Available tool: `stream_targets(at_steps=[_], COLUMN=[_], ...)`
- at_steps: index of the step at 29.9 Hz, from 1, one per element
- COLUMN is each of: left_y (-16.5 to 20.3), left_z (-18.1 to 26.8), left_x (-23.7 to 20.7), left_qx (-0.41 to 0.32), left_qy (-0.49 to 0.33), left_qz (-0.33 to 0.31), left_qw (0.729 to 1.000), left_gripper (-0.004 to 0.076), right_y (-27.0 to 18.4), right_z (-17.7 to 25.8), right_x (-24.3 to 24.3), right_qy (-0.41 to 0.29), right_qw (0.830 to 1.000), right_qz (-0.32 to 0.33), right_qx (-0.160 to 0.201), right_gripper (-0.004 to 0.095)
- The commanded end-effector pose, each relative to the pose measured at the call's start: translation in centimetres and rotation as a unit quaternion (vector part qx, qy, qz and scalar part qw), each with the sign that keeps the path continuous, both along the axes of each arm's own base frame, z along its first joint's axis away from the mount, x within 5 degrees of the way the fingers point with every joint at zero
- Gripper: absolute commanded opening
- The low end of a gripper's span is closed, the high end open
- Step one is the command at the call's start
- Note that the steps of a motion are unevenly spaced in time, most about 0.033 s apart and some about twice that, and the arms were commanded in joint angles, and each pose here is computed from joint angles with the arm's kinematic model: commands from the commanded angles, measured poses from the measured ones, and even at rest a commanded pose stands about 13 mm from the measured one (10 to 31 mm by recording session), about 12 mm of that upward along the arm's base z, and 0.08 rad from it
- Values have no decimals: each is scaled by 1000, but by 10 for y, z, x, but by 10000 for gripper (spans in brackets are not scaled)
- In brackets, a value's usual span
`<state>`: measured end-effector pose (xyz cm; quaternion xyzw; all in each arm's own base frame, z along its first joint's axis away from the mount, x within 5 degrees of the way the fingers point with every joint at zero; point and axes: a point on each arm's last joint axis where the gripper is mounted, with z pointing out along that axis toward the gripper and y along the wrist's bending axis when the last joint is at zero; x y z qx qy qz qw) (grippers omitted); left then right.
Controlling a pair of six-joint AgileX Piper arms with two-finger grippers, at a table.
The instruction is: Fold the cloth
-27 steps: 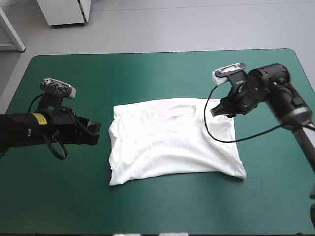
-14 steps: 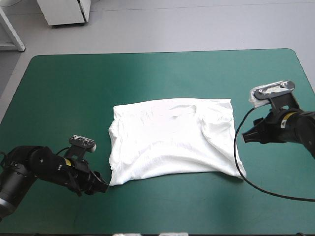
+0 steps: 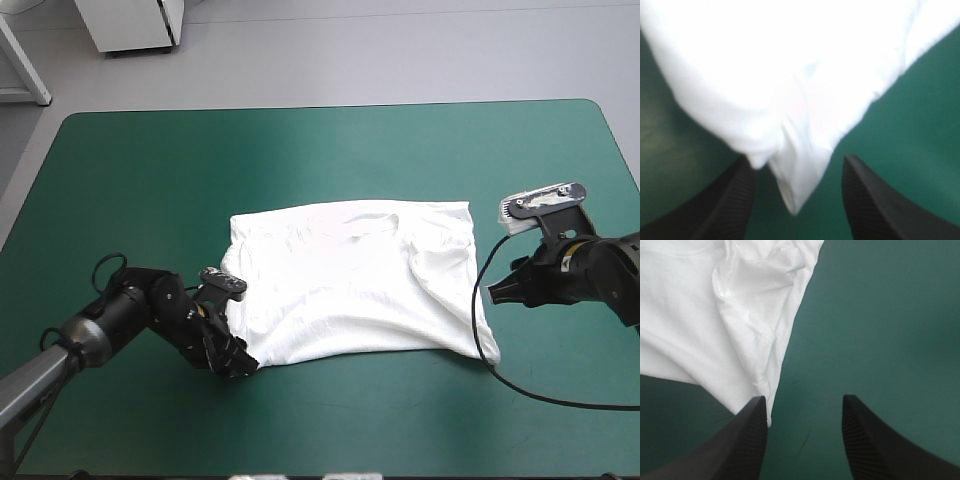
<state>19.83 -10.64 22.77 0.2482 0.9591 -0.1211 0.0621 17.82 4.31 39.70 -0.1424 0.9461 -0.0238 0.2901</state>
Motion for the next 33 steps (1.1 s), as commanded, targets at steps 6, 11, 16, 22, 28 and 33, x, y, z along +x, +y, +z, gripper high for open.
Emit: stream_targets(at_steps=[6, 11, 16, 22, 28, 33], left_y=[-19, -21, -22, -23, -23, -23], left_z=[-25, -43, -48, -48, -48, -48], left_x=[21, 26, 30, 32, 32, 32], left_qx=[12, 29, 29, 24, 24, 25], left_qy=[-10, 21, 17, 4, 3, 5], left_qz=[10, 6, 14, 16, 16, 16], left_qw=[1000, 999, 999, 1000, 1000, 1000], left_gripper=[393, 392, 310, 96, -1, -3], right_y=[-2, 0, 2, 3, 9, 17], right_z=[-1, -33, -67, -99, -122, -144], right_x=[-4, -3, -1, -2, 10, 26], right_qy=[-6, 38, 62, 78, 94, 128], right_qw=[1000, 999, 998, 997, 995, 991], right_qz=[2, 7, 12, 19, 22, 28], right_qx=[-6, -7, -12, -14, -2, 3], right_gripper=[461, 478, 483, 499, 539, 560])
